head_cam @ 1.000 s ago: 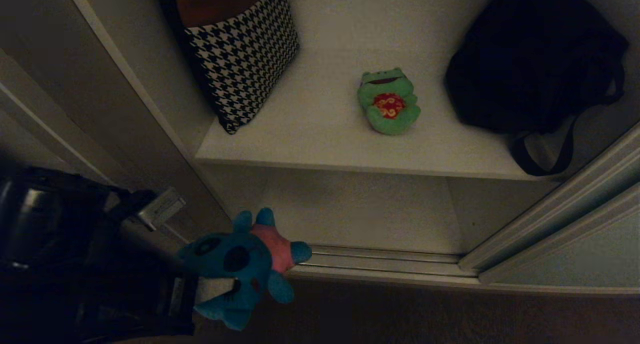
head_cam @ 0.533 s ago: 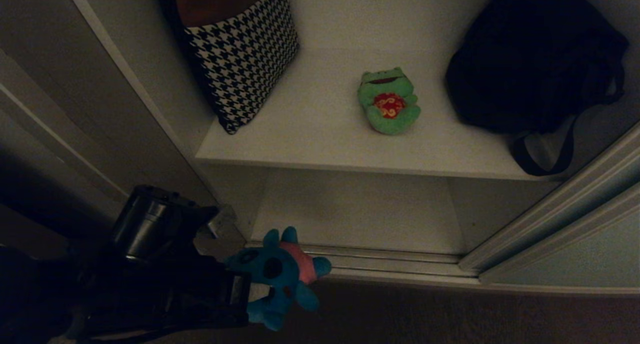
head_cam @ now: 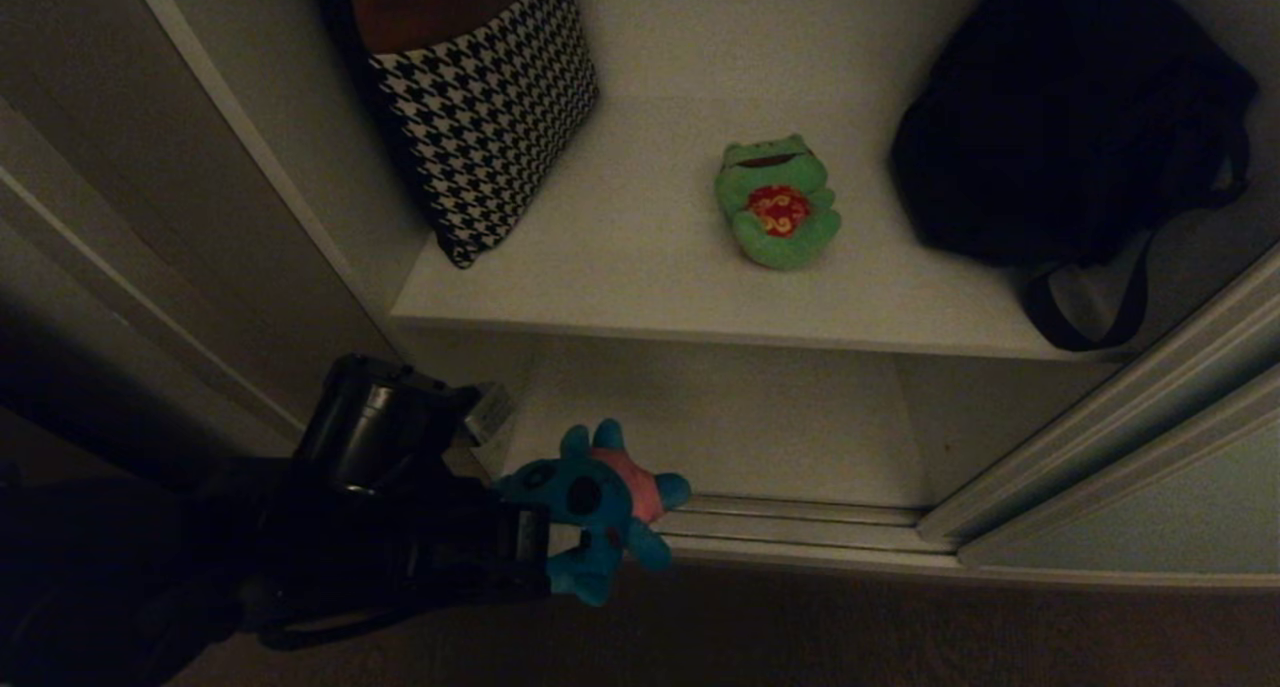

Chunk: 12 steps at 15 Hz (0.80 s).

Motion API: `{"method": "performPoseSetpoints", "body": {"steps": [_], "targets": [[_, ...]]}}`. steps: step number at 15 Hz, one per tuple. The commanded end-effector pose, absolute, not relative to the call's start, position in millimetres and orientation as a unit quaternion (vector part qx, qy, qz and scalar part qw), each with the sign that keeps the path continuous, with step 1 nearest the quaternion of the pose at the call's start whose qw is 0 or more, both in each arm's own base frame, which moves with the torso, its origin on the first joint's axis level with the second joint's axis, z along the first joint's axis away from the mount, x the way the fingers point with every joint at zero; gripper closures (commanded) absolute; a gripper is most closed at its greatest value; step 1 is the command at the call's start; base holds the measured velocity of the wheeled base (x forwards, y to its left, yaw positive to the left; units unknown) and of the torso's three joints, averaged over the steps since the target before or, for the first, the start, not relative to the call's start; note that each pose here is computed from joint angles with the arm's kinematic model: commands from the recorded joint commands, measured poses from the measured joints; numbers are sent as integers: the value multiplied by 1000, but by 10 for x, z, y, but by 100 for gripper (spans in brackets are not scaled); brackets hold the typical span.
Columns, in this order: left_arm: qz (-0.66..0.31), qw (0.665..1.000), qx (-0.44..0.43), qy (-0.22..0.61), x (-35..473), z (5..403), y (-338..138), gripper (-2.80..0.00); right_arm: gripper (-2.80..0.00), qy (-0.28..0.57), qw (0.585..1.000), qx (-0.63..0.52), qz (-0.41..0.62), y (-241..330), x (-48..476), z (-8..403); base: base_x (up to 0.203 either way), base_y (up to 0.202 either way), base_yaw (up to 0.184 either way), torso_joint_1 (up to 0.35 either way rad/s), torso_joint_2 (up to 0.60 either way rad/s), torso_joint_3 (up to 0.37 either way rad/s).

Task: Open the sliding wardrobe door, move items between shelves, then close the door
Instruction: Place the blue doll on the lower shelf

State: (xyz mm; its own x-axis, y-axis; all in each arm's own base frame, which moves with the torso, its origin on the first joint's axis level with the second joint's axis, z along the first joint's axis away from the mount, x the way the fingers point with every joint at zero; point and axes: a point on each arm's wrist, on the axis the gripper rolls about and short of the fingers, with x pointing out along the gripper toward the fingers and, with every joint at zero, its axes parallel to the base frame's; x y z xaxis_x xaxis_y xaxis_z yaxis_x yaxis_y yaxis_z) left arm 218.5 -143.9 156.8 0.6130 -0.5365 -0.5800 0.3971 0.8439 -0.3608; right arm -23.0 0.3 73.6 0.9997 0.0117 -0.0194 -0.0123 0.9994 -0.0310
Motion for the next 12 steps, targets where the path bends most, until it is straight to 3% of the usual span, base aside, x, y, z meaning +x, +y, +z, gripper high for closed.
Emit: {"method": "performPoseSetpoints", "body": {"steps": [1, 6, 12], "targets": [[-263, 894, -100, 350, 2236, 1530, -1472, 0, 0, 9, 1000, -15, 6, 3, -230, 736, 0, 0, 0, 0, 0, 0], [-248, 901, -96, 342, 2283, 1512, -1493, 0, 0, 9, 1000, -16, 7, 4, -231, 737, 0, 0, 0, 0, 0, 0], [-245, 899, -93, 352, 2387, 1439, -1559, 0, 0, 10, 1000, -16, 6, 3, -231, 736, -182, 0, 1, -1, 3, 1]]}}
